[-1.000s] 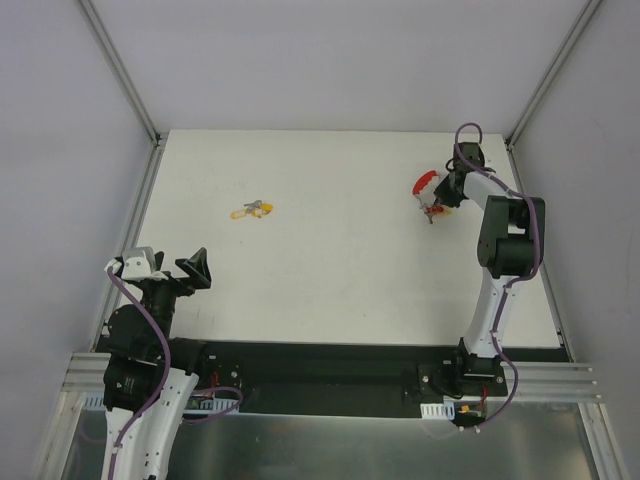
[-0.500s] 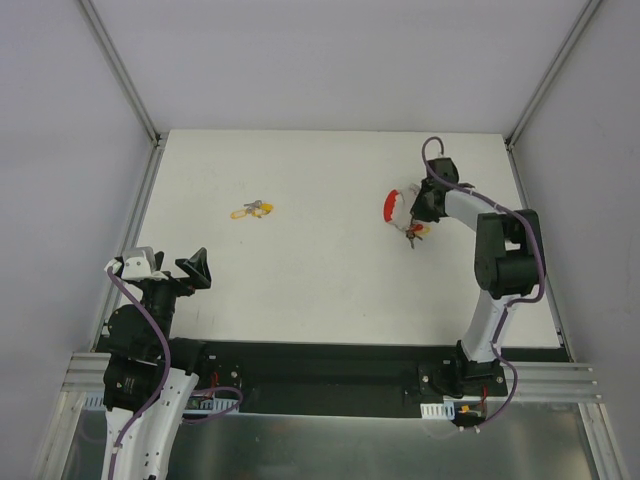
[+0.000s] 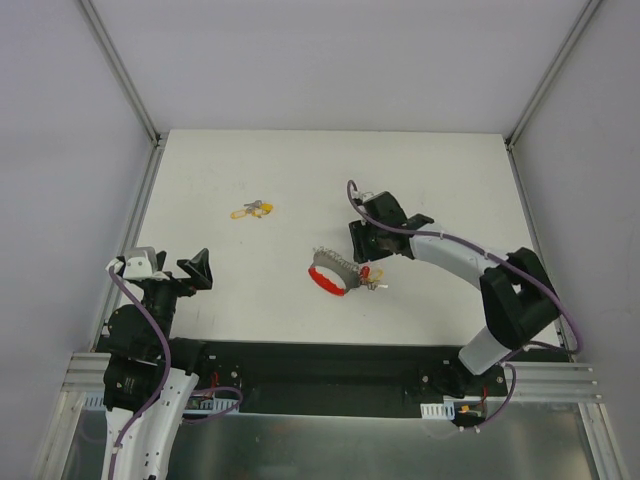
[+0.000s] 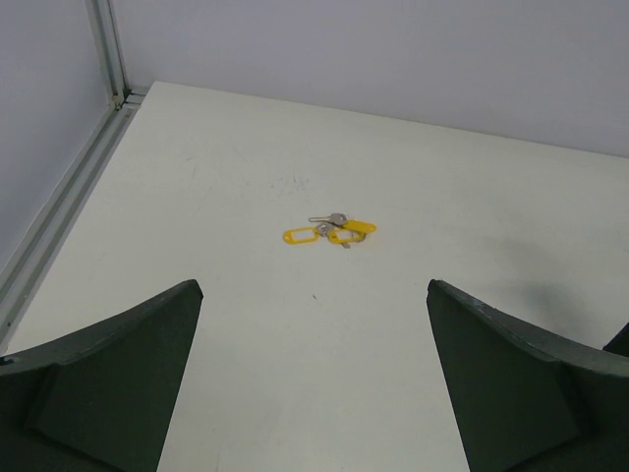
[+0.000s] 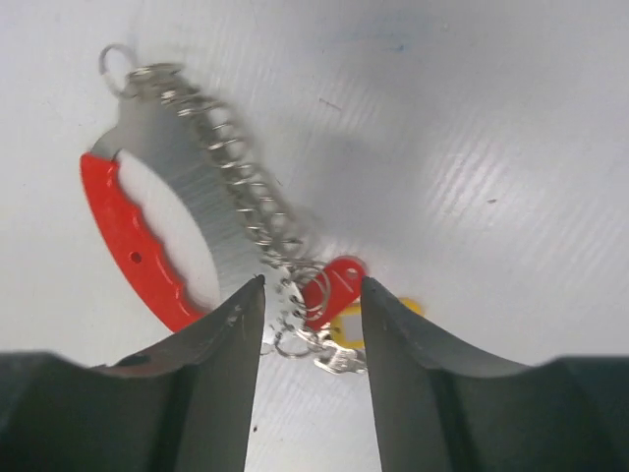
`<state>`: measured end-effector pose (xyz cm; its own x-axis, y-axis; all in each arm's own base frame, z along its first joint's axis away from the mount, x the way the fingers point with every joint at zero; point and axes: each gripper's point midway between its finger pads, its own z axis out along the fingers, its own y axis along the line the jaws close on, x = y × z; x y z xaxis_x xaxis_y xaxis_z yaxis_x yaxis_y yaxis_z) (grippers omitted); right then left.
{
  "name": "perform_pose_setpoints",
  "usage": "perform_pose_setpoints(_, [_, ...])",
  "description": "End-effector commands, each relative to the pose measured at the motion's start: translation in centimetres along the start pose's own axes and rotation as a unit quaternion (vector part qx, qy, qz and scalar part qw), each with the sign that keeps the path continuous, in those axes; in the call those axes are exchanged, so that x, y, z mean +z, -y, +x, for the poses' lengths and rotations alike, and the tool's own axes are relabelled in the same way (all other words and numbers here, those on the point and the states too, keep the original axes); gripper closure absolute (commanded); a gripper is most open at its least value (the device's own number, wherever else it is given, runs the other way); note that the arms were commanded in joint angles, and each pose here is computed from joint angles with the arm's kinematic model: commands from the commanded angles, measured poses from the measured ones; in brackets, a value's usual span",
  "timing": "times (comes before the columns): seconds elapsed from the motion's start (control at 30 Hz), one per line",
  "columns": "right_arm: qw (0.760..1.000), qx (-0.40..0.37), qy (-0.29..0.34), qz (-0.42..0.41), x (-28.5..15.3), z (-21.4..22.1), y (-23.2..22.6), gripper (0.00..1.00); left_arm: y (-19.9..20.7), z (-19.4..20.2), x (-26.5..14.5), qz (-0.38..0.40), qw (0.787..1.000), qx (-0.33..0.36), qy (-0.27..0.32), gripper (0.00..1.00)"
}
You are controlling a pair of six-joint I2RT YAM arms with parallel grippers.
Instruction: Put the keys on the keyring
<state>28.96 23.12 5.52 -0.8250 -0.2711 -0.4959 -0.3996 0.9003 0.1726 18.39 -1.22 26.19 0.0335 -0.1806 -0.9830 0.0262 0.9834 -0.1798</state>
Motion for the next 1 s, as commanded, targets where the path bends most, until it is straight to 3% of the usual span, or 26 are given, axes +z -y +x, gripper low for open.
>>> perform_pose_setpoints(0.0, [0.997, -0.010, 0.064, 0.031, -4.1, -2.0, 1.3, 0.51, 0.9, -2.2, -1.5, 0.030, 0.998, -0.007, 0.050, 0.01])
perform_pose_setpoints(0.2, [0.994, 0.037, 0.103, 0.007, -5.9, -0.1, 0.7, 0.52, 1.7, -1.2, -0.6, 0.047, 0.999, -0.002, 0.016, 0.01])
perform_pose_setpoints(0.37, [0.993, 0.062, 0.102, -0.018, -4.7, 2.6, -0.3, 0.54, 2.5, -0.1, 0.1, 0.067, 0.998, 0.003, -0.015, 0.01])
perform_pose_setpoints(0.5, [0.993, 0.027, 0.110, -0.021, -4.0, 2.7, -2.2, 0.54, 2.8, 0.4, 0.5, 0.073, 0.997, 0.004, -0.032, 0.01])
perform_pose_setpoints(0.73, [0.988, -0.049, 0.140, 0.043, -2.8, 0.8, -3.9, 0.55, 2.8, 0.7, 0.6, 0.072, 0.997, 0.005, -0.037, 0.01])
perform_pose_setpoints(0.97, [0.986, -0.084, 0.129, 0.070, -0.6, 0.1, -5.2, 0.60, 2.7, 0.7, 0.6, 0.072, 0.997, 0.006, -0.036, 0.01])
